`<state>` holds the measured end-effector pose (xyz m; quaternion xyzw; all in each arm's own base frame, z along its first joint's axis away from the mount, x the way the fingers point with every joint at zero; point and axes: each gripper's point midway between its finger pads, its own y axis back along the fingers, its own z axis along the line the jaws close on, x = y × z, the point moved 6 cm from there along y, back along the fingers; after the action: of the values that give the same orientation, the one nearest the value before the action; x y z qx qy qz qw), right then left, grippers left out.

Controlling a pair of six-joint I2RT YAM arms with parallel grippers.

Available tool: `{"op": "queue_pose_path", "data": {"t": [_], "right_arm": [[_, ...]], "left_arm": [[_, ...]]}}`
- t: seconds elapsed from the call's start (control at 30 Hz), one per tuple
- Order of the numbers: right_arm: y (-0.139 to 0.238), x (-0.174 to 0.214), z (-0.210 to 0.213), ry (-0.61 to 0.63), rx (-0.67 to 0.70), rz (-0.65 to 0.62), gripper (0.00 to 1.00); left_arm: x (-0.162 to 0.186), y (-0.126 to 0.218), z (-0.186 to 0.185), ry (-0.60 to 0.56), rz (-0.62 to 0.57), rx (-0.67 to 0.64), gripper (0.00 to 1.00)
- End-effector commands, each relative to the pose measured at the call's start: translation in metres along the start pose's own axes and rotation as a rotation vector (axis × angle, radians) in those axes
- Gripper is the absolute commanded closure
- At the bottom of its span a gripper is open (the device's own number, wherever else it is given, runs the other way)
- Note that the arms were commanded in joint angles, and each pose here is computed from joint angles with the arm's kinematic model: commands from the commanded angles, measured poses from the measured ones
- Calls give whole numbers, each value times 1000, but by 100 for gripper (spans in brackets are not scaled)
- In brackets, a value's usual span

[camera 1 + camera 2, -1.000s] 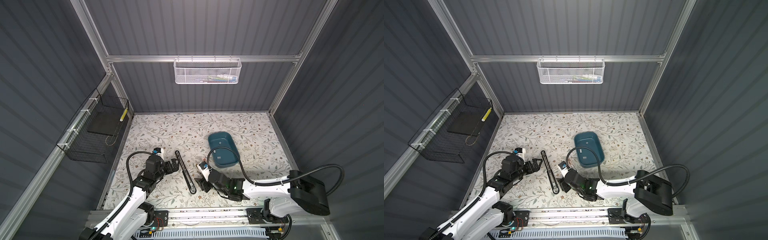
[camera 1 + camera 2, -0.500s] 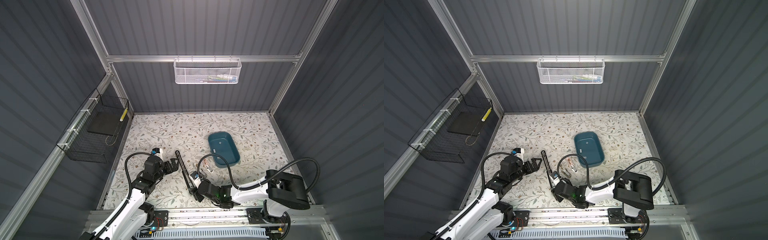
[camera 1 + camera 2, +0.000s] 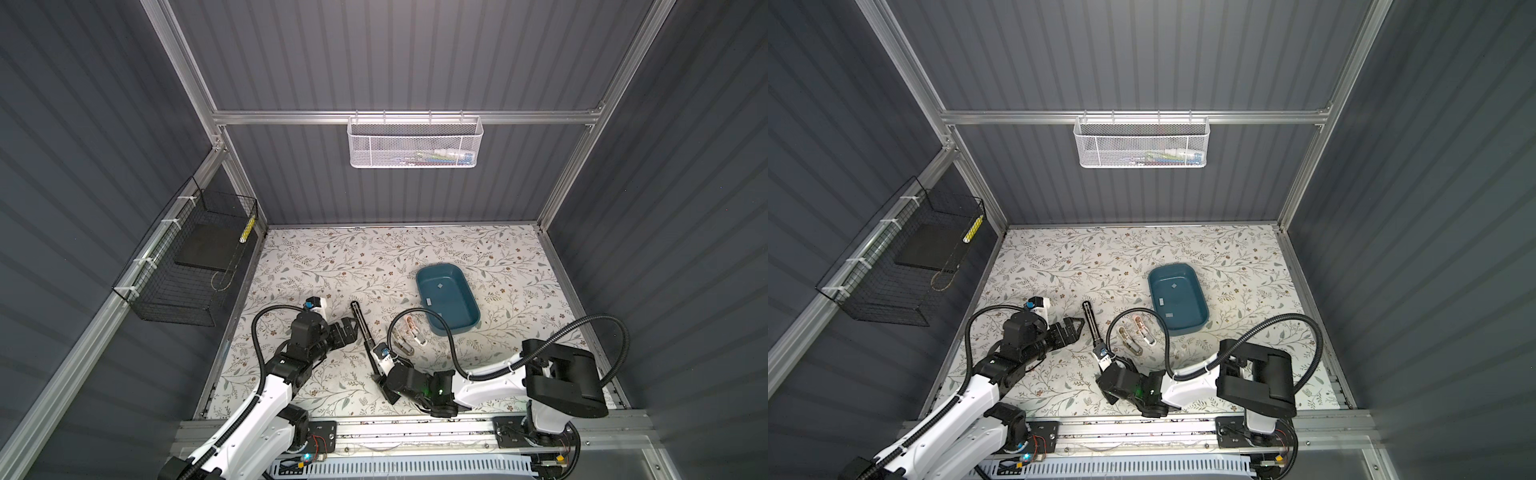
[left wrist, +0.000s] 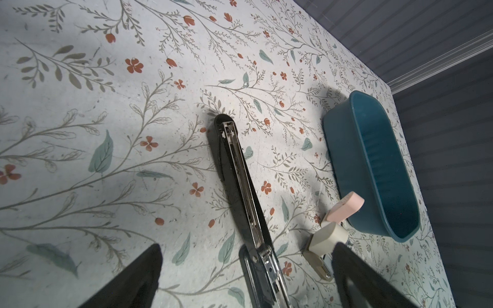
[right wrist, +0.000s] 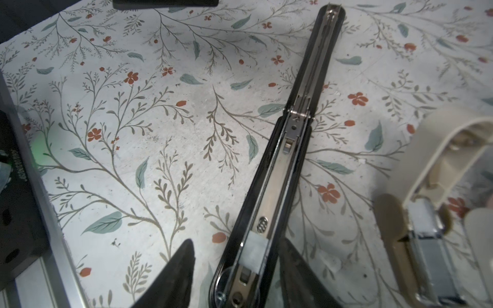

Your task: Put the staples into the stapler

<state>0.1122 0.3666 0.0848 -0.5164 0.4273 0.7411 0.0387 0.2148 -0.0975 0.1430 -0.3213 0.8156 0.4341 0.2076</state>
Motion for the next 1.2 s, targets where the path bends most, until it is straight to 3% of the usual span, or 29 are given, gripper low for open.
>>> {"op": "queue_pose_path", "data": {"t": [0.0,0.43,0.63,0.97,1.17], "right_arm": [[-5,2,-1,7,37,3,55],[-11,4,-5,15,84,-5,82],[-8,0,-9,-41,94,-31,92],[-16,-5,-30,-224,3,-17,97],[-17,-5,-30,-243,-23,-8,98]], "left_arm": [[3,-3,1,2,8,13,1],[17,-15,3,58,37,90,1],[25,-26,11,113,61,66,1],[28,-28,18,162,50,23,1],[28,-37,19,156,64,27,1]]}}
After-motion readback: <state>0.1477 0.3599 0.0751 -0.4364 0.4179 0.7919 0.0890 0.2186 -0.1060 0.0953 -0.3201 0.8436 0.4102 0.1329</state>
